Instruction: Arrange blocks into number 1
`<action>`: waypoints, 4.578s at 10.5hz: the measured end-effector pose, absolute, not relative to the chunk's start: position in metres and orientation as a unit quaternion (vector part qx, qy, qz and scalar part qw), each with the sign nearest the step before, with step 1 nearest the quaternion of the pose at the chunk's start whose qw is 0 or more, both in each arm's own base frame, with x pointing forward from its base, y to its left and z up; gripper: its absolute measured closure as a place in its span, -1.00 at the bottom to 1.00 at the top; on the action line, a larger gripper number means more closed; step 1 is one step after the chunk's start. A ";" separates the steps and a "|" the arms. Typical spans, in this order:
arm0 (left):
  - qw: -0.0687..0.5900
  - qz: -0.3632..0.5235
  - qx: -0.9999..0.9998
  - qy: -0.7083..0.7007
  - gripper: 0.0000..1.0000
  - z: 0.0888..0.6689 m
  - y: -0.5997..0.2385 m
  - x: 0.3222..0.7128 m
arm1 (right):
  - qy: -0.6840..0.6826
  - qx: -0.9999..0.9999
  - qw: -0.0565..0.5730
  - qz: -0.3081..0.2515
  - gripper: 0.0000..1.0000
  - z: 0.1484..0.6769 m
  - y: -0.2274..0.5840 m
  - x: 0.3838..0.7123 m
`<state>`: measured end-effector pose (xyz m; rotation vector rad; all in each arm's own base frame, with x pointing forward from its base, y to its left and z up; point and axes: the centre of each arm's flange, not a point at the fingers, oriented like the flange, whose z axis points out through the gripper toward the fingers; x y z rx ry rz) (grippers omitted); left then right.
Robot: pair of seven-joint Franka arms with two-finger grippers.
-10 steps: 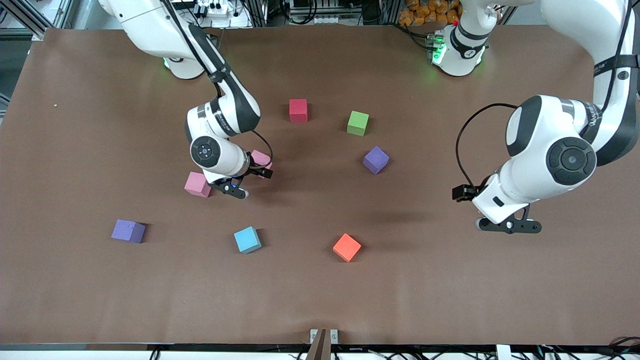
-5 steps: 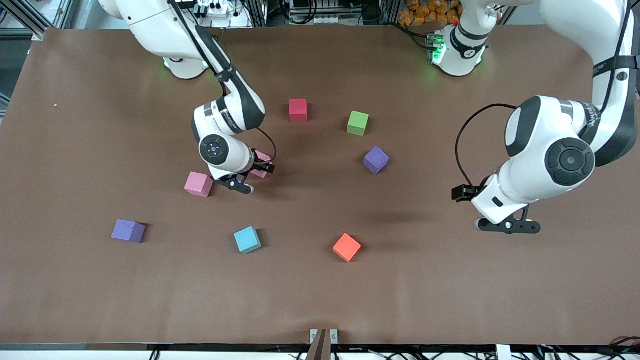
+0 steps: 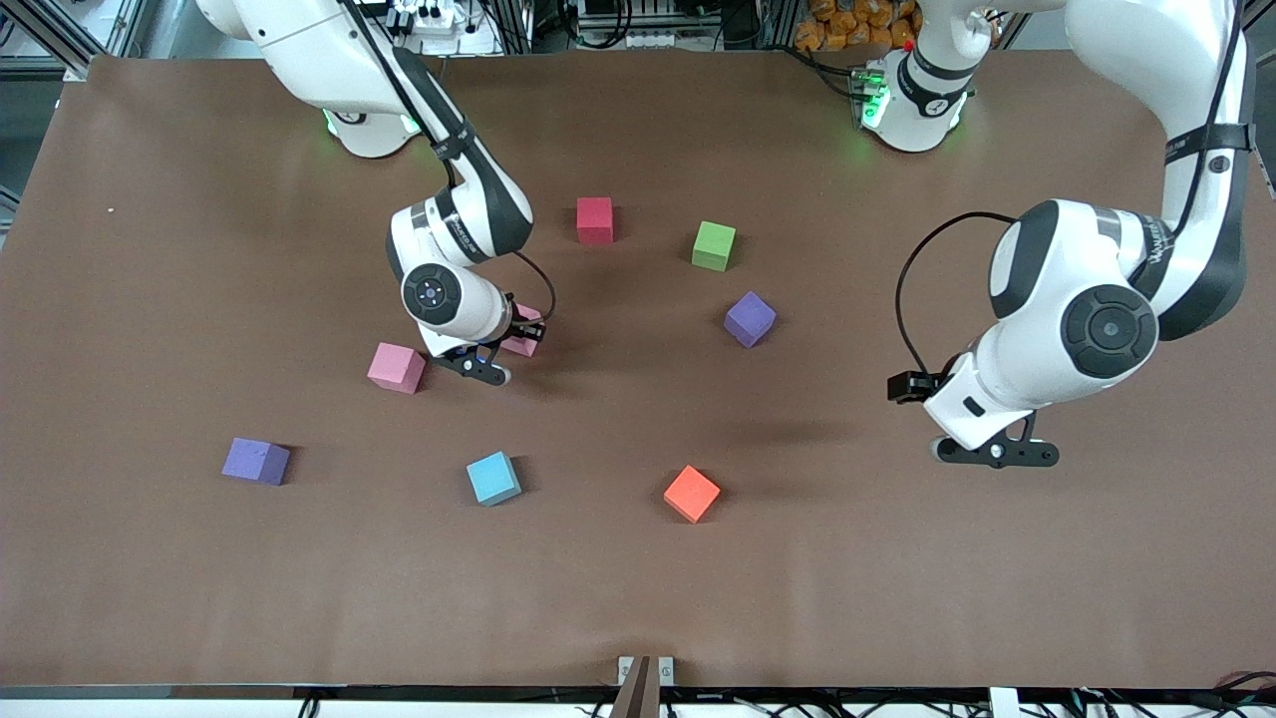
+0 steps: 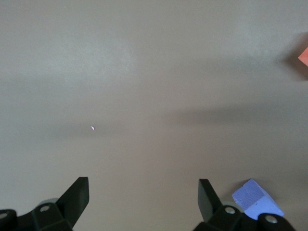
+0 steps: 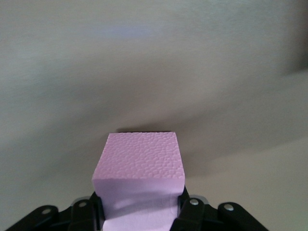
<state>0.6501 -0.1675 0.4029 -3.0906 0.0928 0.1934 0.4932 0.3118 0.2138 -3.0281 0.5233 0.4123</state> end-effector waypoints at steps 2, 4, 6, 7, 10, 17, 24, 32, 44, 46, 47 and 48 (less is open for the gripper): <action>0.025 0.071 -0.997 0.028 -1.00 0.393 -0.181 0.646 | 0.124 -0.985 0.034 0.115 -0.10 0.245 0.358 0.469; 0.025 0.085 -0.996 0.017 -1.00 0.380 -0.190 0.638 | 0.069 -0.992 0.039 0.103 -0.10 0.258 0.412 0.426; 0.019 0.101 -0.995 -0.009 -1.00 0.368 -0.202 0.629 | 0.036 -0.994 0.038 0.097 -0.10 0.252 0.444 0.393; 0.024 0.108 -0.994 -0.021 -1.00 0.361 -0.212 0.622 | 0.026 -0.994 0.034 0.098 -0.10 0.248 0.450 0.382; 0.035 0.119 -0.991 -0.055 -1.00 0.336 -0.241 0.598 | 0.015 -0.994 0.016 0.111 -0.10 0.228 0.450 0.362; 0.040 0.132 -0.987 -0.083 -1.00 0.311 -0.288 0.554 | 0.002 -0.994 0.004 0.110 -0.10 0.206 0.447 0.338; 0.040 0.133 -0.987 -0.082 -1.00 0.309 -0.290 0.552 | 0.021 -0.996 0.031 0.084 -1.00 0.234 0.438 0.363; 0.054 0.109 -0.988 -0.096 -1.00 0.312 -0.412 0.474 | -0.048 -0.997 0.049 -0.034 -1.00 0.326 0.257 0.545; 0.009 0.094 -0.996 -0.008 -1.00 0.241 -0.614 0.279 | -0.029 -0.999 0.031 0.031 -1.00 0.301 0.118 0.588; 0.006 0.094 -0.996 -0.008 -1.00 0.234 -0.616 0.278 | -0.029 -0.999 0.031 0.031 -1.00 0.301 0.118 0.588; 0.004 0.093 -0.996 -0.008 -1.00 0.233 -0.617 0.278 | -0.028 -0.999 0.031 0.031 -1.00 0.301 0.118 0.588; 0.004 0.093 -0.996 -0.006 -1.00 0.232 -0.618 0.276 | -0.028 -0.999 0.030 0.031 -1.00 0.301 0.117 0.589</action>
